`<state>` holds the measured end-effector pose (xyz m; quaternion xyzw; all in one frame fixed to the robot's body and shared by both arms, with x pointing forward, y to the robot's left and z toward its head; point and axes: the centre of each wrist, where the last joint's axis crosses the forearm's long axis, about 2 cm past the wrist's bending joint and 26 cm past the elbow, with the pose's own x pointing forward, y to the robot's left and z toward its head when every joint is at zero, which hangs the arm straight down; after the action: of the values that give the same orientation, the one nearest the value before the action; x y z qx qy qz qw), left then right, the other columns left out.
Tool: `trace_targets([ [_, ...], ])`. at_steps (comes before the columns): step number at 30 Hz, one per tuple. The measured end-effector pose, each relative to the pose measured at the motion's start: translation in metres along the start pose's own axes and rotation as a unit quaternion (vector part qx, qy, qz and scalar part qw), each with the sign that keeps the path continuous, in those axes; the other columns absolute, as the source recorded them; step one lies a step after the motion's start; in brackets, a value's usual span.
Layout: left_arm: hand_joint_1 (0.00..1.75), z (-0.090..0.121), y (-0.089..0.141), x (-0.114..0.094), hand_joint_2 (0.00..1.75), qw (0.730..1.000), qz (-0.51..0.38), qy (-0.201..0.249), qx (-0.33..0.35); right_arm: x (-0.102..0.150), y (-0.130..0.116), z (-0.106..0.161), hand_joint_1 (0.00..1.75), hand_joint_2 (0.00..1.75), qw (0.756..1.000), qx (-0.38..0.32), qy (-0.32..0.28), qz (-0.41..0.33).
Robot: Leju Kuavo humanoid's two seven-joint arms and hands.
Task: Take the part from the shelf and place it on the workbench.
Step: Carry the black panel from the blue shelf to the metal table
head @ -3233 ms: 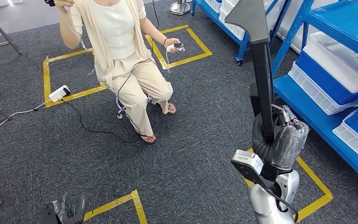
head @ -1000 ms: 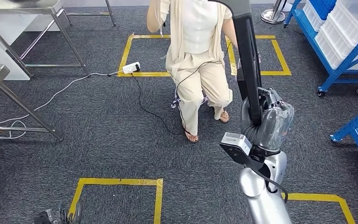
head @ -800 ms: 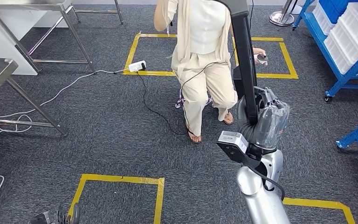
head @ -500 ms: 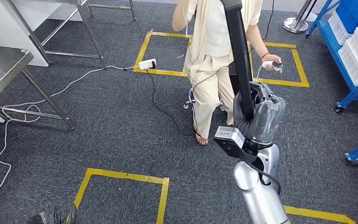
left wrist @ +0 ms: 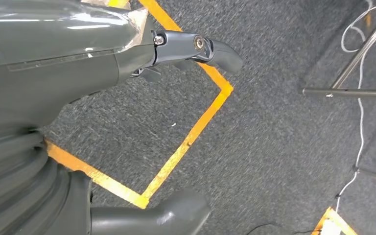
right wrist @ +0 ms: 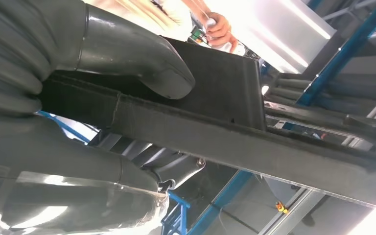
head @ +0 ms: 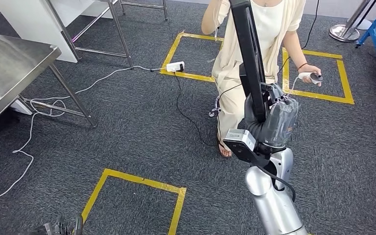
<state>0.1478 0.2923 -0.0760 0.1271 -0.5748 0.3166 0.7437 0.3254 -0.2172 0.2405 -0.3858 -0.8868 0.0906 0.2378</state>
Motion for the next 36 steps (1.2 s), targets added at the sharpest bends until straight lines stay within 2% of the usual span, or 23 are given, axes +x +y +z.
trace_targets([
  [36,0.0,0.0011,-0.0017,0.0004,1.75,1.0,0.007,-0.003,0.003,0.0009,0.0041,0.0005,1.75,1.75,1.0,0.007,0.001,-0.004],
])
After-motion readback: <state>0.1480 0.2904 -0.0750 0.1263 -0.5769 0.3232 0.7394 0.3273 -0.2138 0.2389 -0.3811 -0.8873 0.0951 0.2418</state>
